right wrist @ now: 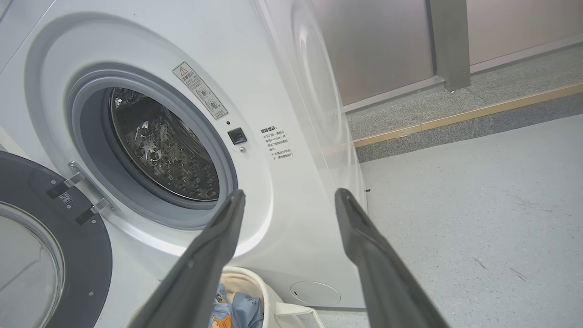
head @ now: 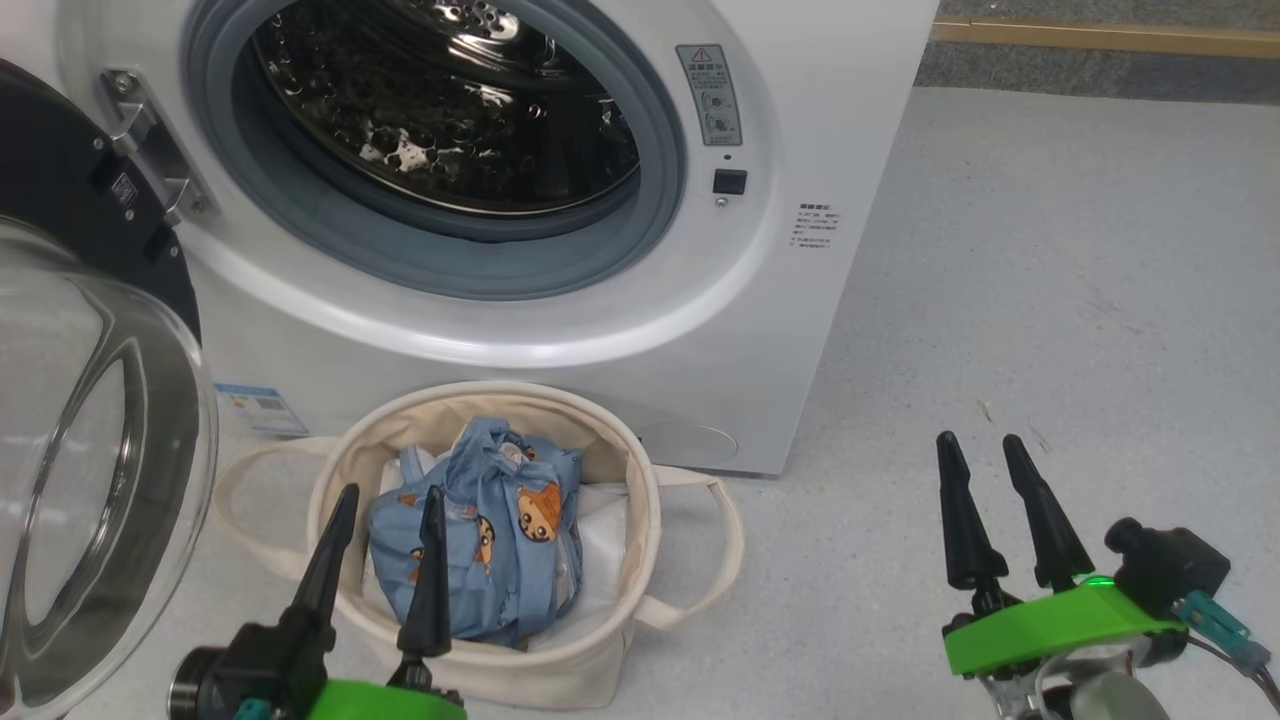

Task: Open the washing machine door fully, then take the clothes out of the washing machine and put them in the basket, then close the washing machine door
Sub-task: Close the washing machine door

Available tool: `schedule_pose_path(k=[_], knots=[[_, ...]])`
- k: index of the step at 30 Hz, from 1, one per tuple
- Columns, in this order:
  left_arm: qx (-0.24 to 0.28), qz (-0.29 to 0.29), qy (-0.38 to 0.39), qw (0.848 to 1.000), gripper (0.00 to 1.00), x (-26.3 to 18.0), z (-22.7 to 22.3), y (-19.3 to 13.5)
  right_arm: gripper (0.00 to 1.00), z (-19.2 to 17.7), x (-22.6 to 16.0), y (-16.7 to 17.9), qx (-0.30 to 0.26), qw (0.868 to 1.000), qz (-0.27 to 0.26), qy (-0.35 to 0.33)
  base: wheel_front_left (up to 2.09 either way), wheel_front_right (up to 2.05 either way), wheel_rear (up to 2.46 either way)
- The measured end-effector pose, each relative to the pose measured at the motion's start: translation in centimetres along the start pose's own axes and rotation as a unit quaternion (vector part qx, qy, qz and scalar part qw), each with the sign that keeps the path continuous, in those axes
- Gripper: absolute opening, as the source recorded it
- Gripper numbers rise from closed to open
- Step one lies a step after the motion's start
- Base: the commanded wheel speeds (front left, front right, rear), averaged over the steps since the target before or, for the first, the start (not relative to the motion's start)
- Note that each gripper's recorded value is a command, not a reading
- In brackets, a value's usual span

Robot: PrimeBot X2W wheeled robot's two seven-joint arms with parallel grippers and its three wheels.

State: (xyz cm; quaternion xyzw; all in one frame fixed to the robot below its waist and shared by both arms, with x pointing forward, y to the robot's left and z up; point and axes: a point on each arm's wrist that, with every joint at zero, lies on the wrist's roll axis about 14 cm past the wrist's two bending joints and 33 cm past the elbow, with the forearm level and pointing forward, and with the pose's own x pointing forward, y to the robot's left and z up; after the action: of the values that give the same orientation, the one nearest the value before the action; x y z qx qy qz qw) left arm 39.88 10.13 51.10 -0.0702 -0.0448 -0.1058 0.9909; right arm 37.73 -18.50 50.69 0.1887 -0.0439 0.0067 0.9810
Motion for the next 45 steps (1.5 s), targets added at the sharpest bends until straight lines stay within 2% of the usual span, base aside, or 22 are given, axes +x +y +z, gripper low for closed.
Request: schedule_pose_path(k=[13, 21, 32, 38, 45], knots=[[-0.007, -0.003, 0.01, 1.0, 1.0, -0.1, -0.6, -0.1, 1.0, -0.1, 0.0, 0.0, 0.0, 1.0, 0.0, 0.001, 0.0, 0.0, 0.0], [-0.031, 0.006, 0.017, 0.999, 1.0, -0.3, -1.1, 0.3, 1.0, -0.1, 0.1, 0.1, 0.0, 1.0, 0.002, 0.002, -0.25, 0.07, 0.18], [-0.034, 0.007, 0.018, 0.999, 1.0, -0.3, -1.2, 0.6, 1.0, -0.5, 0.4, 0.5, 0.002, 1.0, 0.007, 0.006, -1.75, 0.7, 1.05], [0.004, -0.008, 0.02, 1.0, 1.0, -0.4, -1.2, 0.1, 1.0, -0.6, 0.5, 0.8, 0.002, 1.0, 0.011, 0.007, -2.25, 1.79, 0.46], [0.005, -0.011, 0.014, 1.0, 1.0, -0.6, -0.8, -0.3, 1.0, -1.0, 0.6, 1.4, 0.004, 1.0, 0.021, 0.013, -1.3, 1.3, 0.0]])
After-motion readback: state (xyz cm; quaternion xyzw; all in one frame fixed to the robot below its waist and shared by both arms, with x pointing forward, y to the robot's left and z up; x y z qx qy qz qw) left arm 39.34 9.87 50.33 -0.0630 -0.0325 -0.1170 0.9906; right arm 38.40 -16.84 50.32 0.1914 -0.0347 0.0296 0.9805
